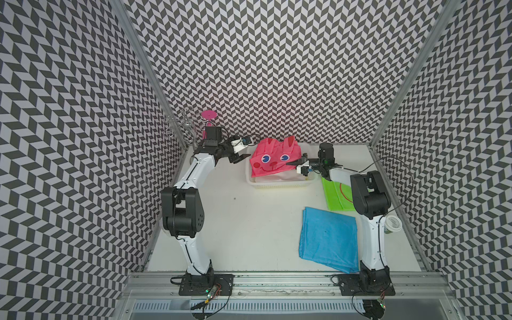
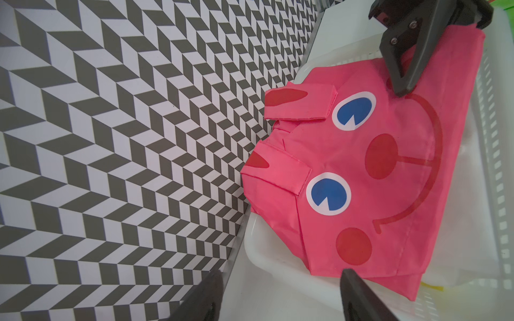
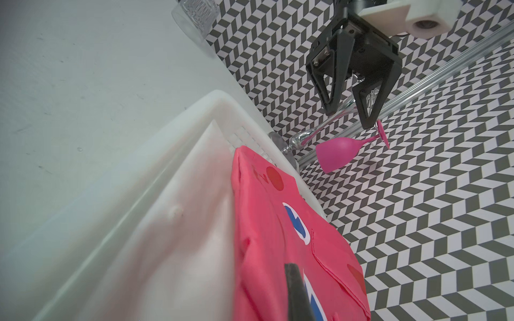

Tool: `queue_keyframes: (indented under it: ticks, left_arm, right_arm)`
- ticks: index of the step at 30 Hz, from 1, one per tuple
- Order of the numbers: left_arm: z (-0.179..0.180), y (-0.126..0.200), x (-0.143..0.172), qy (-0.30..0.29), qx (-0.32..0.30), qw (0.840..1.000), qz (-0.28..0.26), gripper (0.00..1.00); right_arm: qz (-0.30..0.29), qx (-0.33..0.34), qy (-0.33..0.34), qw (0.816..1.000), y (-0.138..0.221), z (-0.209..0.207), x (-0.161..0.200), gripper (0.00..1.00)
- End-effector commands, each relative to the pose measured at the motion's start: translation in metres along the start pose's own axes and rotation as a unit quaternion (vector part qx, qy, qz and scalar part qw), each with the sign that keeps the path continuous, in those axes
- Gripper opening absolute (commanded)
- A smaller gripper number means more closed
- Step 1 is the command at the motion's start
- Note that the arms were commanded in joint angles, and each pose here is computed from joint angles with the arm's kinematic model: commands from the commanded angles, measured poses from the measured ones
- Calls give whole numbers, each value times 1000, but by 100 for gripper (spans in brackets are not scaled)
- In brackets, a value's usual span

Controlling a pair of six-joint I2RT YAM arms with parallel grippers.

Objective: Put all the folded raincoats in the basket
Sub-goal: Place the raincoat in the basket.

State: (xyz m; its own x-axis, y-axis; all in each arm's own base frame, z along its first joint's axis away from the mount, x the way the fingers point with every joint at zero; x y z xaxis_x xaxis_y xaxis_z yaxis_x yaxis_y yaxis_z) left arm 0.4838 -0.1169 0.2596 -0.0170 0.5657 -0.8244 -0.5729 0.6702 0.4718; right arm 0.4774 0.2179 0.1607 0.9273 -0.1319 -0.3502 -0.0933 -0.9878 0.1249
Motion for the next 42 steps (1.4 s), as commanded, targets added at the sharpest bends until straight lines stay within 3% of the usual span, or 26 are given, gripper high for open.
queue_keyframes:
  ticks: [1,4,11,17,19,22,29,42]
  left_arm:
    - [-10,-12,9,26,21,999,4,70]
    - [-15,-14,8,25,27,999,3,70]
    - [-26,-20,7,21,44,999,6,69]
    - [-32,-23,4,18,54,998,6,69]
    - [-33,-24,4,17,56,998,7,69]
    - [-36,-25,5,18,62,998,8,69]
    - [-45,-40,10,4,49,998,43,69]
    - [-47,-63,13,71,53,995,37,69]
  right_arm:
    - [14,-16,1,1000,15,-5,-2,13]
    - [15,-12,-5,1000,22,-9,-4,15]
    - [-18,-15,-35,999,24,-2,-8,8]
    - [-17,-14,-35,999,24,-3,-1,8]
    - [-48,-12,-48,998,24,-5,-7,7]
    - [-32,-10,-40,999,27,-8,-3,27]
    - [38,-6,-16,999,55,-21,4,49]
    - [199,-84,37,976,84,-37,14,51]
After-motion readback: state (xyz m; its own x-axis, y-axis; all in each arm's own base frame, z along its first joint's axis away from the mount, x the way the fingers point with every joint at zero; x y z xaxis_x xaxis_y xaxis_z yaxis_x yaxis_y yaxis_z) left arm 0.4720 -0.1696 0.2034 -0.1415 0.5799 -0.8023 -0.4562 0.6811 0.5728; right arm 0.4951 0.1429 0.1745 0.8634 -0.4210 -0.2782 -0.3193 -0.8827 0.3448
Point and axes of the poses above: each gripper's point midway between its finger pads, its own y axis back along the fingers, its own z axis along the line the jaws close on, x = y × z, the point moved 5 cm from there along y, back along the fingers, and after that the axes turned 15 degrees about y, right-handed, at the moved point
